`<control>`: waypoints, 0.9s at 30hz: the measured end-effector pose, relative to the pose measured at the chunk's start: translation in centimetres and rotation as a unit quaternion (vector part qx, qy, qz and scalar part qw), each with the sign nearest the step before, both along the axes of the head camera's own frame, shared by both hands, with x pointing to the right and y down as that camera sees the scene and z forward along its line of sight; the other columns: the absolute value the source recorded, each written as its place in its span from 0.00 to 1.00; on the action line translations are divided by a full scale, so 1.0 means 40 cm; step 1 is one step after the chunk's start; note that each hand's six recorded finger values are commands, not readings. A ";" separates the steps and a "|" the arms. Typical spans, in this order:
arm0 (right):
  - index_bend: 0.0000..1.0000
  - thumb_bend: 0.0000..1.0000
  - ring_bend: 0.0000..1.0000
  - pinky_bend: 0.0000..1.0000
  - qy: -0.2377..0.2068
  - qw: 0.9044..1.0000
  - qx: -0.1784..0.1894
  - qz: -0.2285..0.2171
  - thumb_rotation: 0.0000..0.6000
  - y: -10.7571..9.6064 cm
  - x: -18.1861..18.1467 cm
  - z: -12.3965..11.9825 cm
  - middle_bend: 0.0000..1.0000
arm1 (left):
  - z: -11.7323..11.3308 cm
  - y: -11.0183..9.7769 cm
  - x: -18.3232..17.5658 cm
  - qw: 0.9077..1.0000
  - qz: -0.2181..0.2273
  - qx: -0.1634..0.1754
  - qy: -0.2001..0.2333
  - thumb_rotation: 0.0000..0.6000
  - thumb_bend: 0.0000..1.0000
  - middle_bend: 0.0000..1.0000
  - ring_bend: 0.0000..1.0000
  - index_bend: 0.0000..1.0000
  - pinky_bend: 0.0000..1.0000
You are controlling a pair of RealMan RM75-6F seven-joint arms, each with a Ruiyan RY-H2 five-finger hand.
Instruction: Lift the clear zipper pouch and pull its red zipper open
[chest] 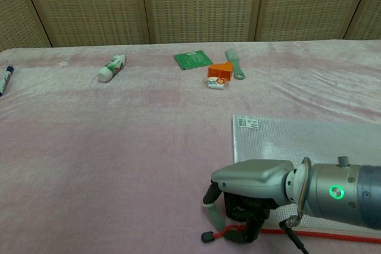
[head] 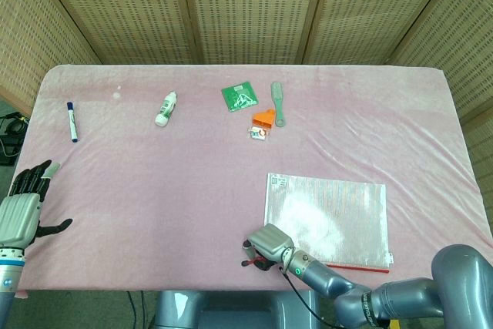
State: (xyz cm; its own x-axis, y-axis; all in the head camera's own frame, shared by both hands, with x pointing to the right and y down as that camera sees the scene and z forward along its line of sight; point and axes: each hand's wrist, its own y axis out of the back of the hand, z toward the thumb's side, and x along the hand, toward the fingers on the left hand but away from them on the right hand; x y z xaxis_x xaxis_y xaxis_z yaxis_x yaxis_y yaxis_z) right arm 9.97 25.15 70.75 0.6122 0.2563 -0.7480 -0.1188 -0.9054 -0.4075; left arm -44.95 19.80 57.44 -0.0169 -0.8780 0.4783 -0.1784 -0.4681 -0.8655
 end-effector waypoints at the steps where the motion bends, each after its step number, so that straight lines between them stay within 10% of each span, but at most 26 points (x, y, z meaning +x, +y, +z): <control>1: 0.77 0.72 0.97 1.00 -0.002 1.000 0.000 0.002 1.00 -0.001 0.000 -0.002 1.00 | 0.000 0.000 0.000 1.000 0.000 0.000 0.000 1.00 0.00 0.00 0.00 0.00 0.00; 27: 0.82 0.75 0.97 1.00 -0.136 0.982 -0.021 0.130 1.00 -0.193 0.001 -0.236 1.00 | -0.001 0.000 -0.001 1.000 -0.002 -0.005 0.009 1.00 0.00 0.00 0.00 0.00 0.00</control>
